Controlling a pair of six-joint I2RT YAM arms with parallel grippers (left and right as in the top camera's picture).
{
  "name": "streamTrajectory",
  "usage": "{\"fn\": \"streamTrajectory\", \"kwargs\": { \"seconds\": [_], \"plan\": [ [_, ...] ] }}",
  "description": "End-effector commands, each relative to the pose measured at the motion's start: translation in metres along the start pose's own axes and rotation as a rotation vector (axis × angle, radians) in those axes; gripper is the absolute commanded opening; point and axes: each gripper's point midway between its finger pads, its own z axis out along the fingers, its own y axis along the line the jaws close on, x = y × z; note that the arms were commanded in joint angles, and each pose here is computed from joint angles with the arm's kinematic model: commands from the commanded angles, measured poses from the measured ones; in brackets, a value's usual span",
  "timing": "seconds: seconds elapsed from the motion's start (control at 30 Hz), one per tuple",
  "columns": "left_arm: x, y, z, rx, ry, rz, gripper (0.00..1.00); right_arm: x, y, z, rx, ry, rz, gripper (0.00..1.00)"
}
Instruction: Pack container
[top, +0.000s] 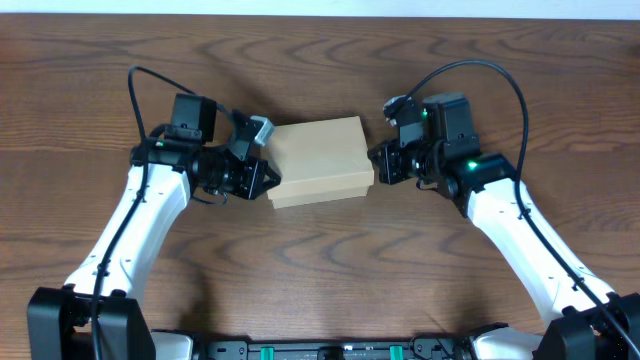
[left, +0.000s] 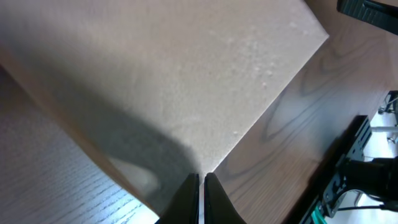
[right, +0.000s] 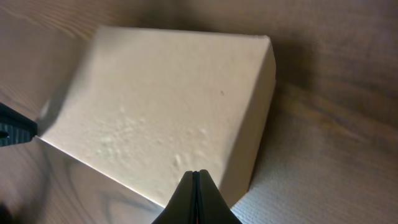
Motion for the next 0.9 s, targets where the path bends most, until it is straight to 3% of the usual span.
{"fn": "streamTrajectory", "kwargs": {
  "seconds": [0.0,0.87],
  "plan": [
    [0.007,0.007,0.005,-0.027,0.015,-0.027,0.05,0.015,-0.005,0.009,0.011,0.028,-0.01,0.01],
    [0.018,0.02,0.012,-0.073,0.028,-0.065,0.06,0.063,-0.03,0.04,0.054,0.149,0.072,0.01]
  ]
}}
